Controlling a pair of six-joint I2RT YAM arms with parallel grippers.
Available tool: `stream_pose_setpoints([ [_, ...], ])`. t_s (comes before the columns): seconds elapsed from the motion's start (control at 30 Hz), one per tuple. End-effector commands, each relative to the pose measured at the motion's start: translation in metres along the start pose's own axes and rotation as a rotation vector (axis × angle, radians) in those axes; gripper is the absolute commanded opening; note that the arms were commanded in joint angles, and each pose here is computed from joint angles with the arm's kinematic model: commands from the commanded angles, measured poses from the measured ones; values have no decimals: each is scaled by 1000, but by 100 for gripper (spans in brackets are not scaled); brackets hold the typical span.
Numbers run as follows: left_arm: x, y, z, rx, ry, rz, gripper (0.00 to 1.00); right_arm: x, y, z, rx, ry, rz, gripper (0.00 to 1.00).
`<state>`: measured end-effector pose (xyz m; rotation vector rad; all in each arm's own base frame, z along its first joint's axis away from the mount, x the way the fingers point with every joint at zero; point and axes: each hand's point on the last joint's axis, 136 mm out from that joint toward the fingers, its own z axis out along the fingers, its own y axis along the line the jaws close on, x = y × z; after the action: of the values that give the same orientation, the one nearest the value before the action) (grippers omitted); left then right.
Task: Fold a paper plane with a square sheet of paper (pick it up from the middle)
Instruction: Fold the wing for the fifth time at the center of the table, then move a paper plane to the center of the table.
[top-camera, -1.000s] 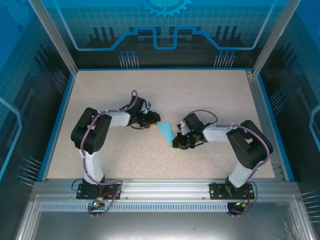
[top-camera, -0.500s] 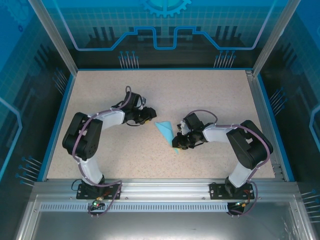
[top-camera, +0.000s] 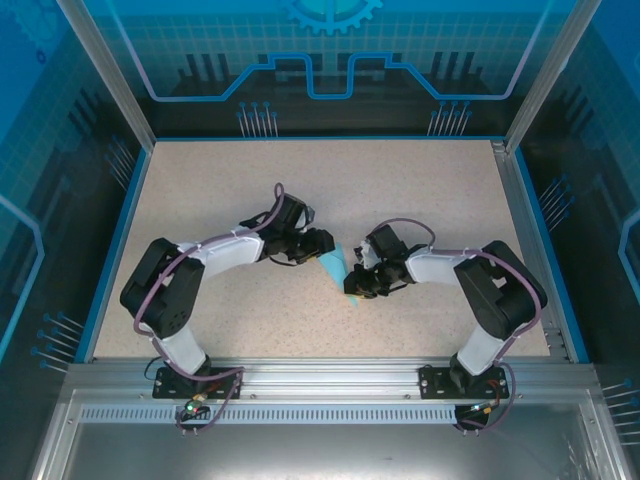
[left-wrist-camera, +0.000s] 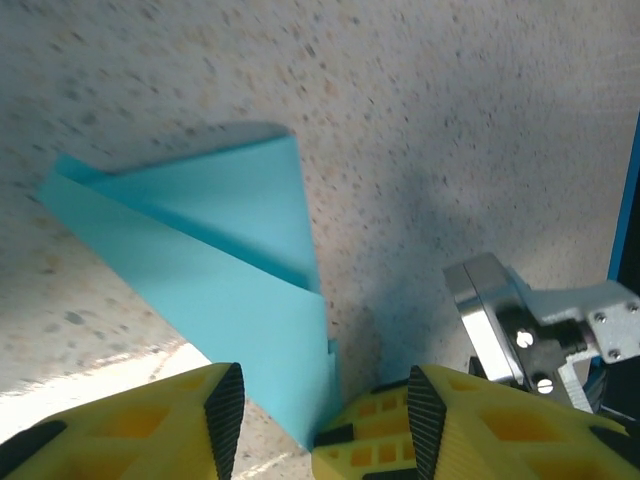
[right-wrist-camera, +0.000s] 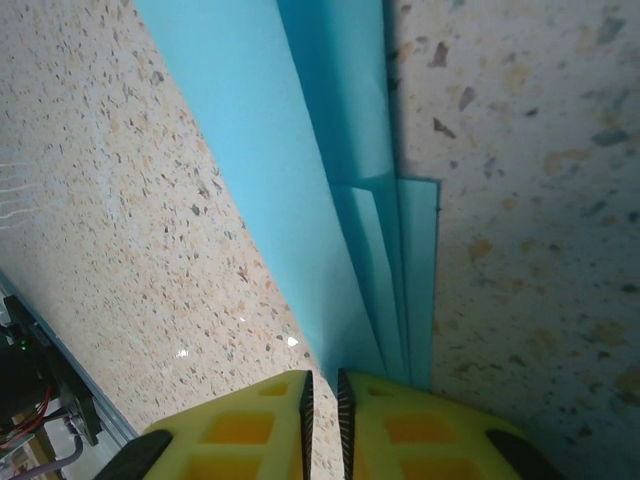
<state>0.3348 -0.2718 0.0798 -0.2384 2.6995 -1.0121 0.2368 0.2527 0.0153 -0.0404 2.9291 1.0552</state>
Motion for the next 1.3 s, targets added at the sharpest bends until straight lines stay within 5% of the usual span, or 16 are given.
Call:
stream_pose_setpoints([
  [0.0, -4, -3, 3, -28, -11, -31, 51, 2, -1, -12, 21, -32, -12, 20],
  [0.57, 12, 9, -7, -303, -12, -56, 64, -15, -35, -72, 132, -272, 60, 26],
  [0.83, 23, 10, 11, -447, 43, -58, 70, -24, -27, -69, 97, -275, 49, 30],
  [1.07, 24, 22, 23, -519, 69, -76, 68, -30, -14, -59, 45, -241, 20, 34],
  [1.27, 27, 39, 13, -551, 59, -97, 57, -35, -9, -45, 47, -210, -1, 35],
])
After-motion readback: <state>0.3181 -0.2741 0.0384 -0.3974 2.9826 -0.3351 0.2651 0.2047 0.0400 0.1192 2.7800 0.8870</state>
